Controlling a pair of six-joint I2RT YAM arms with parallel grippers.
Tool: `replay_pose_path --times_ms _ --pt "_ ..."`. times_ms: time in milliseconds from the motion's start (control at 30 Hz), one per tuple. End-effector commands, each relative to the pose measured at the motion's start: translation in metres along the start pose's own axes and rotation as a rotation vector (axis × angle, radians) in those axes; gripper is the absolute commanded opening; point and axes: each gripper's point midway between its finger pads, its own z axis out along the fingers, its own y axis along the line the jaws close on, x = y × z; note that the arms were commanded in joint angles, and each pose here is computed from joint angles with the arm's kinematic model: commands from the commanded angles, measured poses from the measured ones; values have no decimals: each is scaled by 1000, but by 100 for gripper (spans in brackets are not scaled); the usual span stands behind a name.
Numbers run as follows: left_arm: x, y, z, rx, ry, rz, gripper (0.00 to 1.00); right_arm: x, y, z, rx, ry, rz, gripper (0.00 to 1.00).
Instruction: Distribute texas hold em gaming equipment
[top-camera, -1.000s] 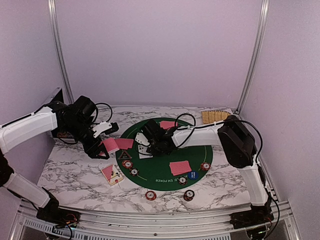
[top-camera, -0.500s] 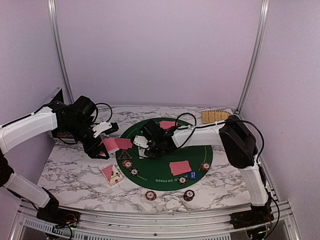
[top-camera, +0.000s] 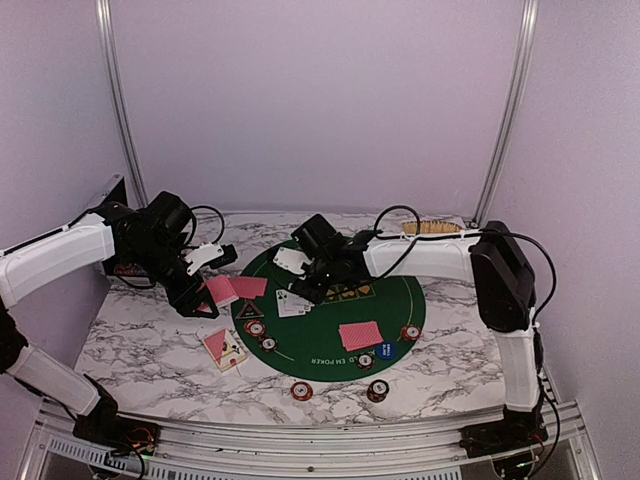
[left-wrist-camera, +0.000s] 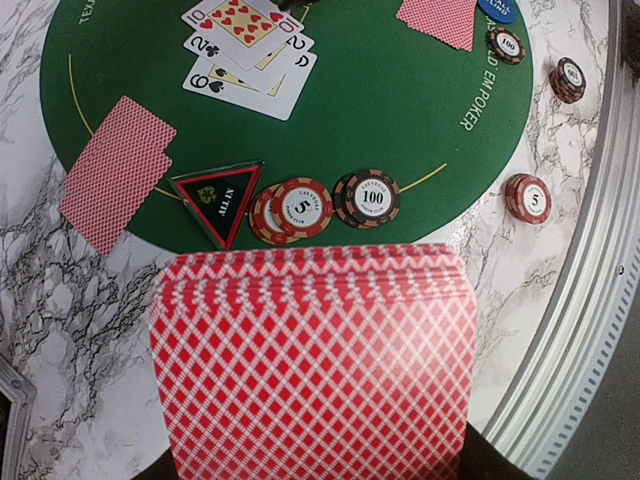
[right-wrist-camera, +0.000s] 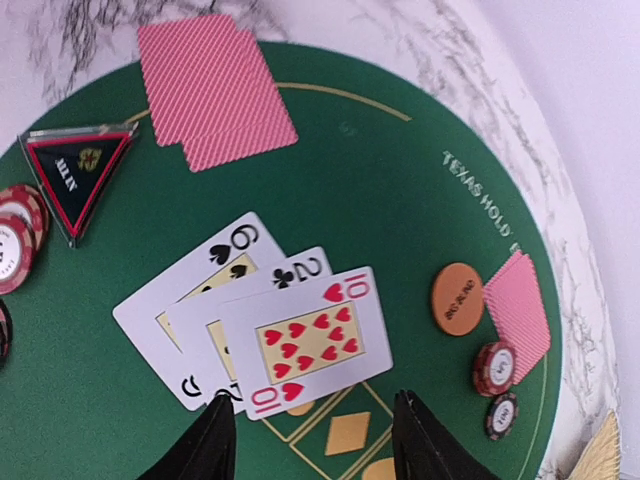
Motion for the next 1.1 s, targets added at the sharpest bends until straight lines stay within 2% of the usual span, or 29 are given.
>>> replay_pose_path --times_ms 0,100,200,300,467,567,733,1067 --pt "-2 0 -5 -5 -20 -1 0 -43 -53 -58 -6 -195 240 54" --pt "-4 0 -6 -4 -24 0 0 -57 -66 -80 -47 -267 380 57" --pt "-5 0 -6 -2 -26 1 0 -74 -56 -97 -177 -333 484 62" --pt "-6 0 -6 -2 -28 2 0 -89 -37 -109 -350 -377 592 66" --pt "-8 0 -7 -3 -35 3 0 -113 3 -122 -704 -434 768 79" --pt "-9 0 -8 -6 -39 2 0 -119 18 -121 -848 -446 861 85" --pt "-9 1 -11 -15 -43 4 0 -132 40 -122 -961 -440 916 93" --pt "-11 2 -11 -16 -44 3 0 -142 90 -108 -1099 -357 929 97"
